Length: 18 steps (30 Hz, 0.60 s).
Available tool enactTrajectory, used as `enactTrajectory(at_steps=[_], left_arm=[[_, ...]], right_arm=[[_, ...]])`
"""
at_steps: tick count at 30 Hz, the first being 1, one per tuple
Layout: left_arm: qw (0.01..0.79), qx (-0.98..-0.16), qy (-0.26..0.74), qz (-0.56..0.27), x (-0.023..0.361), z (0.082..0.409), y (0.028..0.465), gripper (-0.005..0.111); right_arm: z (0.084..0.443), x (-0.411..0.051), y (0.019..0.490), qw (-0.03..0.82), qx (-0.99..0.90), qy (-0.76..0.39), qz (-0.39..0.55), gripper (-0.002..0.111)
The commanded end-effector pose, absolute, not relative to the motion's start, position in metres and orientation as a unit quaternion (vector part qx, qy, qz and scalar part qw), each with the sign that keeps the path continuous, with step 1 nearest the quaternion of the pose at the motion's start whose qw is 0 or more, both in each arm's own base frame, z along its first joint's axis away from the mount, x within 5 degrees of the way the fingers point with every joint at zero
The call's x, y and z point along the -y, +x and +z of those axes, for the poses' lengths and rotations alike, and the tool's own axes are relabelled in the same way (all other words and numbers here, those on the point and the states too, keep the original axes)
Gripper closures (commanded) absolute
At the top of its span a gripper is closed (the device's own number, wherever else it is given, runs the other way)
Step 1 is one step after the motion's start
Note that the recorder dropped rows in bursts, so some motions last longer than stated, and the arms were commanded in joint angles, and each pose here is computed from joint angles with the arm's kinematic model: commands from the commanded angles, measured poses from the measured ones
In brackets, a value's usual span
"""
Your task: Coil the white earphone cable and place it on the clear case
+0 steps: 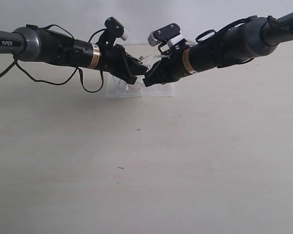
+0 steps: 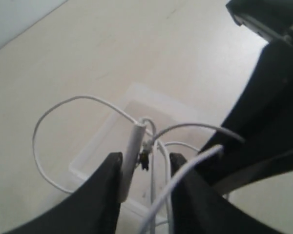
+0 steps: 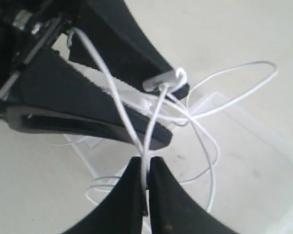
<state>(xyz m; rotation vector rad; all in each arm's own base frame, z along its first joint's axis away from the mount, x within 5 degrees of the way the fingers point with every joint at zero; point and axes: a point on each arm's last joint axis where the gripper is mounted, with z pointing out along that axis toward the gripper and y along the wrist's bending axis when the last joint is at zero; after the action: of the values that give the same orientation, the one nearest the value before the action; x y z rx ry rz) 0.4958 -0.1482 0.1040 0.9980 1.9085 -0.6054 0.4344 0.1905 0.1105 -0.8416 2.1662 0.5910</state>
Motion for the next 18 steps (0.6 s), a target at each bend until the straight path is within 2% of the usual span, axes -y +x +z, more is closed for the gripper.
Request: enactTrajectory(at_steps=[1, 8, 18], left_arm=[[0.433, -0.754, 0.422, -0.257, 0.148, 0.113, 0.493, 0.073], [0.43, -0.761, 0.406, -0.265, 0.14, 0.124, 0.494, 0.05], [0.426, -0.742, 0.416, -0.309, 0.133, 0.135, 0.489, 0.05]], right_arm=[[0.112, -0.187, 0.44, 0.375, -0.851, -0.307, 0.205, 0.108], [0.112, -0.186, 0.441, 0.377, -0.853, -0.303, 0.196, 0.108], [0.111, -0.18, 0.446, 0.386, -0.864, -0.277, 0.163, 0.108]])
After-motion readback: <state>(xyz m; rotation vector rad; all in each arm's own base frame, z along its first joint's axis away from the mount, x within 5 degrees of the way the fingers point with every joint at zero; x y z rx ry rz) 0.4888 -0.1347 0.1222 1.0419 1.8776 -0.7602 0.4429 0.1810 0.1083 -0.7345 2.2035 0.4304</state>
